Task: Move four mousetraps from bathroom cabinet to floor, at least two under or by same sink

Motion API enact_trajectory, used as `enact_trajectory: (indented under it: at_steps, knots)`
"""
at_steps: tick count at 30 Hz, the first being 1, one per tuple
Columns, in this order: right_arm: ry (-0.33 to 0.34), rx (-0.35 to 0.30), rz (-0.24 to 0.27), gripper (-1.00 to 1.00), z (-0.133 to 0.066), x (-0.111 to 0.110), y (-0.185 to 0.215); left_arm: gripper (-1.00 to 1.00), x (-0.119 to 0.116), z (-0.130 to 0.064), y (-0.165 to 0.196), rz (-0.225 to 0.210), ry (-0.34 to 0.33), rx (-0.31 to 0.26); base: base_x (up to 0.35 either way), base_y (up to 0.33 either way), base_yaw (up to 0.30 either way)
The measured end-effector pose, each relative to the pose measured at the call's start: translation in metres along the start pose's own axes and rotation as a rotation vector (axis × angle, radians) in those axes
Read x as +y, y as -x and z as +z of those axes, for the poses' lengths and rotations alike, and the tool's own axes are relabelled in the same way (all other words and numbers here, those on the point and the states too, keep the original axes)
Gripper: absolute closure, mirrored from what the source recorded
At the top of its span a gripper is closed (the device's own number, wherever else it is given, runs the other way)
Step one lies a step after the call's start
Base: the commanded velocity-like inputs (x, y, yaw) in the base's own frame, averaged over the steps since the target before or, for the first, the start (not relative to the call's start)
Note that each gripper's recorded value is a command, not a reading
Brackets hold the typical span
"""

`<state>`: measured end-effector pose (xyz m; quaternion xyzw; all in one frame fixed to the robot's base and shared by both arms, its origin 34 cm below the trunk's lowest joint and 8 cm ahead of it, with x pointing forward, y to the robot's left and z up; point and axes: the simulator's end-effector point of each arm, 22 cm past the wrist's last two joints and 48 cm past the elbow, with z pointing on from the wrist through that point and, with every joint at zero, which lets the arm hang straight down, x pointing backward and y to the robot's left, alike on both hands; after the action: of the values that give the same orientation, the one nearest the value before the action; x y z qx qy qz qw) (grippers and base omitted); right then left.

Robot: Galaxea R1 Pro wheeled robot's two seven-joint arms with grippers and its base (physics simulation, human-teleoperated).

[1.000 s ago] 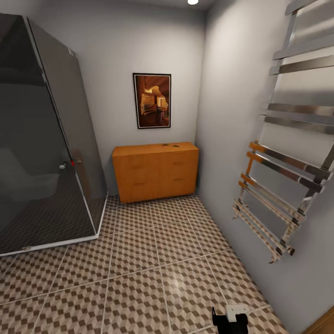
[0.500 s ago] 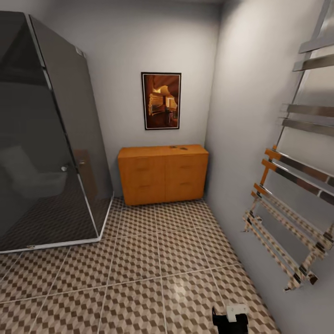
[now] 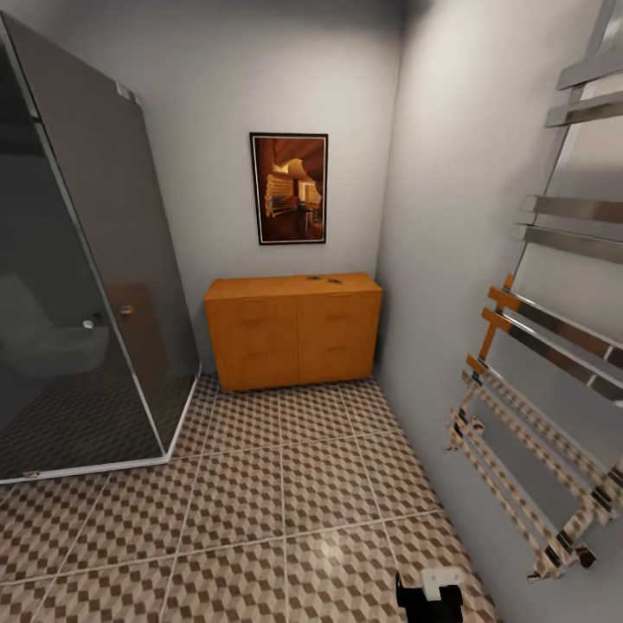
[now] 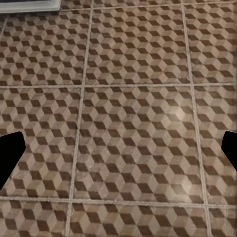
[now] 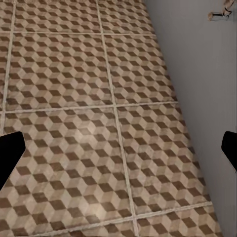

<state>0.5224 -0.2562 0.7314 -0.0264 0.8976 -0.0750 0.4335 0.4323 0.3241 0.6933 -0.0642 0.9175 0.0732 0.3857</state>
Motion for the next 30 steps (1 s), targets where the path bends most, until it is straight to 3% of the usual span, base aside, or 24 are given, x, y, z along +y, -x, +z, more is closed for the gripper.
enact_trajectory:
  at_steps: [9,20,30]
  knots:
    - [0.0,0.001,-0.001,-1.0,0.0,0.0001,-0.0003,-1.0,0.0,0.0,0.0,0.0,0.0,0.0,0.248,-0.142,0.0]
    - [0.002,0.002,-0.001,-1.0,-0.0003,0.0004,-0.001,-1.0,0.0,0.0001,0.0001,0.0,0.0,0.0,0.221,-0.019,0.005]
    - [0.0,0.002,-0.001,-1.0,-0.0001,-0.0005,-0.0013,-1.0,-0.0001,0.0001,0.0,0.0,0.0,0.0,0.093,-0.001,0.189]
